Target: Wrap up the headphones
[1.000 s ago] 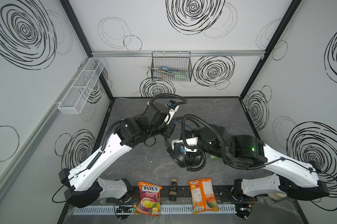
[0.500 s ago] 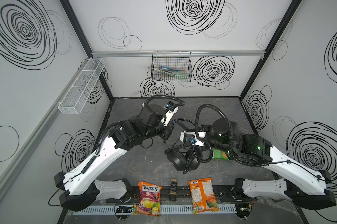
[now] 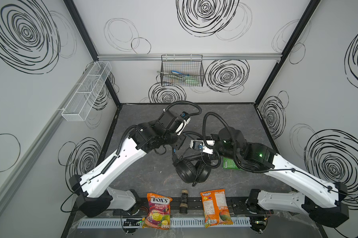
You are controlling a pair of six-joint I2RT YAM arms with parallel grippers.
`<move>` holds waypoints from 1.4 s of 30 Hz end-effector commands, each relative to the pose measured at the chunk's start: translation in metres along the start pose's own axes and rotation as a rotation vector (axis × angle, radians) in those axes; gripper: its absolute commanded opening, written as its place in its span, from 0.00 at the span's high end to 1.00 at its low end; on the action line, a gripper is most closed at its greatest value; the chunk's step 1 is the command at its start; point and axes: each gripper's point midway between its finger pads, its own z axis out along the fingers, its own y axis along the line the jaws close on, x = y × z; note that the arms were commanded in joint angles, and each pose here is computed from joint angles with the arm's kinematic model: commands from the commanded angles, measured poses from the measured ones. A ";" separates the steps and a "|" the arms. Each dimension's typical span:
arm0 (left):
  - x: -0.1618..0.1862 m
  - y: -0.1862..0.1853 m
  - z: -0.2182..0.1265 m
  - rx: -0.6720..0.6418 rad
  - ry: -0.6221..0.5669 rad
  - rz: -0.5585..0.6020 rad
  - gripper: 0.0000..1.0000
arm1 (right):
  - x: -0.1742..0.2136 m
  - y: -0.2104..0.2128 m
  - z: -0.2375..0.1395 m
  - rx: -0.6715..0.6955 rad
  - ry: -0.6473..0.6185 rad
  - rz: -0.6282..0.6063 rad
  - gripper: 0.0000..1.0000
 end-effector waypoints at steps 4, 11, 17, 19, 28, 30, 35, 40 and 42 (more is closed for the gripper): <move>-0.018 0.006 -0.010 0.010 -0.056 -0.100 1.00 | 0.006 -0.012 -0.003 0.052 -0.013 0.037 0.61; -0.015 0.027 -0.003 -0.068 -0.022 -0.138 1.00 | 0.019 -0.027 -0.005 0.105 0.002 0.104 0.57; -0.020 0.030 -0.003 -0.063 -0.030 -0.154 1.00 | 0.025 -0.042 -0.011 0.154 0.007 0.145 0.46; -0.021 0.029 -0.003 -0.055 -0.030 -0.155 1.00 | 0.025 -0.048 -0.014 0.171 0.001 0.163 0.42; -0.013 0.038 0.003 -0.075 -0.010 -0.200 1.00 | -0.001 -0.073 -0.041 0.233 -0.112 0.259 0.47; -0.012 0.047 0.007 -0.096 -0.013 -0.244 1.00 | -0.006 -0.081 -0.049 0.265 -0.135 0.291 0.47; -0.007 0.076 0.025 -0.176 -0.017 -0.377 1.00 | -0.010 -0.105 -0.057 0.355 -0.169 0.402 0.29; 0.004 0.119 0.047 -0.310 -0.073 -0.579 1.00 | 0.006 -0.128 -0.057 0.468 -0.165 0.587 0.03; 0.008 0.135 0.057 -0.341 -0.108 -0.665 1.00 | 0.011 -0.133 -0.057 0.494 -0.171 0.645 0.03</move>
